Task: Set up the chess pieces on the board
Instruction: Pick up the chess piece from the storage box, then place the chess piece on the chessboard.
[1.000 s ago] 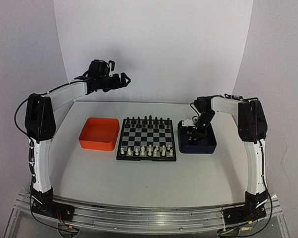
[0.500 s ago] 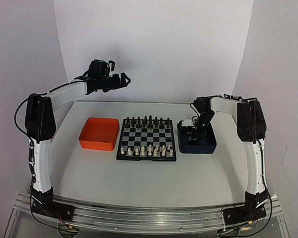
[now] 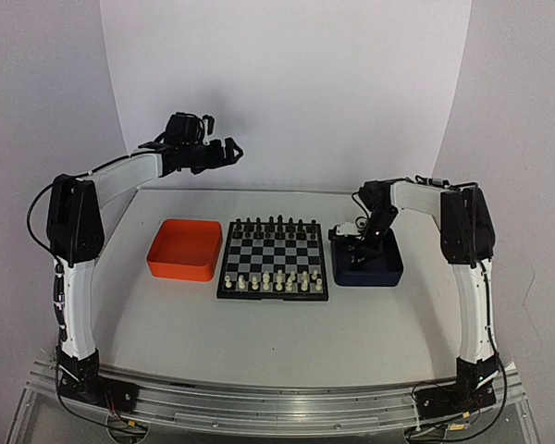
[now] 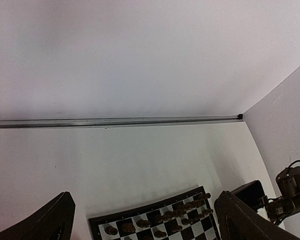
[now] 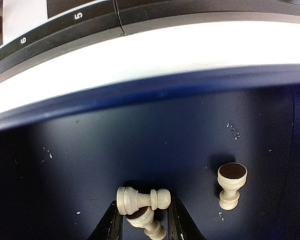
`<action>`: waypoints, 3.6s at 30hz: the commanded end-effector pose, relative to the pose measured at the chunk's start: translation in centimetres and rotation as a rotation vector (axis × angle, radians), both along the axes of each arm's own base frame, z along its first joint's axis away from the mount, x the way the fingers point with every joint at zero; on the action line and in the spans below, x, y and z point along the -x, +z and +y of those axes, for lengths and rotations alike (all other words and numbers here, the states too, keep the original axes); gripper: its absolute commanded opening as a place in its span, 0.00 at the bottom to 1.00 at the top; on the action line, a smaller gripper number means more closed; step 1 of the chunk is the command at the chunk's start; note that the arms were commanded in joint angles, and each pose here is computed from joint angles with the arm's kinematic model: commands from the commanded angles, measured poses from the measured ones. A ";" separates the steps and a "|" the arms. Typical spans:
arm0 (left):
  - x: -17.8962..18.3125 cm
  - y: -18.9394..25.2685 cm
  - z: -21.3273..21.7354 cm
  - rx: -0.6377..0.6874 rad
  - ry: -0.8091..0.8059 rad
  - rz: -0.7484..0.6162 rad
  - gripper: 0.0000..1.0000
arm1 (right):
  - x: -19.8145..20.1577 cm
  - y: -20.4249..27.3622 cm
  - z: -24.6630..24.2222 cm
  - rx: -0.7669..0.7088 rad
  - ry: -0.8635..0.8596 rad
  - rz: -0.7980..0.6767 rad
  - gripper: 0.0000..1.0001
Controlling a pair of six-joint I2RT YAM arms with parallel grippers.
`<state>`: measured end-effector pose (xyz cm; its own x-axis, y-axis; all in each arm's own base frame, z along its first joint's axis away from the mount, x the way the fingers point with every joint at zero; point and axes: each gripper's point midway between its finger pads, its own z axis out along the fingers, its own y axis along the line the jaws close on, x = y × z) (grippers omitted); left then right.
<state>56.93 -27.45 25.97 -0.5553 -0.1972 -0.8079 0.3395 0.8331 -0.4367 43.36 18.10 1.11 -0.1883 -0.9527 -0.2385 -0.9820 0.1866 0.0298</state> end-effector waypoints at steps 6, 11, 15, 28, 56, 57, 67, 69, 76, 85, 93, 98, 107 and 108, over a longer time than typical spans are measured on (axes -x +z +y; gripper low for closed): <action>-0.4 0.5 -0.2 -0.012 0.002 -0.021 1.00 | 0.3 -0.8 0.2 0.024 0.003 0.022 0.18; -0.3 0.4 -0.2 -0.012 0.003 -0.019 1.00 | 0.2 -0.8 0.1 0.035 -0.002 0.016 0.15; -0.3 0.2 -0.2 -0.014 0.003 -0.014 1.00 | 0.1 -1.0 -0.2 0.055 -0.009 0.013 0.11; -0.2 0.8 -0.6 0.016 -0.013 -0.024 1.00 | -2.5 3.5 0.4 0.001 -0.206 -0.066 0.00; 11.6 10.7 -11.4 0.225 -0.375 -0.434 0.98 | -8.3 27.5 6.4 -1.457 -1.527 0.569 0.00; 12.0 10.6 -12.0 0.235 -0.392 -0.439 0.98 | -8.1 27.3 6.5 -1.470 -1.550 0.576 0.00; 15.6 8.2 -19.6 0.218 -0.507 -0.429 0.90 | -4.2 26.2 9.1 -1.466 -1.690 0.673 0.00; 16.1 7.7 -20.4 0.228 -0.538 -0.407 0.87 | -3.8 25.9 9.8 -1.454 -1.703 0.727 0.00; 16.9 5.7 -21.1 0.248 -0.578 -0.321 0.78 | -2.7 25.6 11.5 -1.433 -1.716 0.793 0.00; 16.6 3.8 -21.2 0.220 -0.566 -0.266 0.62 | -1.3 25.5 12.9 -1.423 -1.697 0.822 0.00; 16.6 2.8 -21.2 0.203 -0.567 -0.238 0.55 | -0.9 26.0 12.3 -1.445 -1.697 0.795 0.00; 16.9 2.0 -21.2 0.197 -0.580 -0.224 0.54 | -0.9 26.0 12.2 -1.451 -1.701 0.790 0.00; 16.8 1.8 -21.7 0.204 -0.596 -0.223 0.47 | -0.7 26.7 12.5 -1.460 -1.675 0.800 0.00; 16.7 1.8 -21.8 0.205 -0.598 -0.224 0.45 | -0.7 26.8 12.5 -1.460 -1.673 0.802 0.00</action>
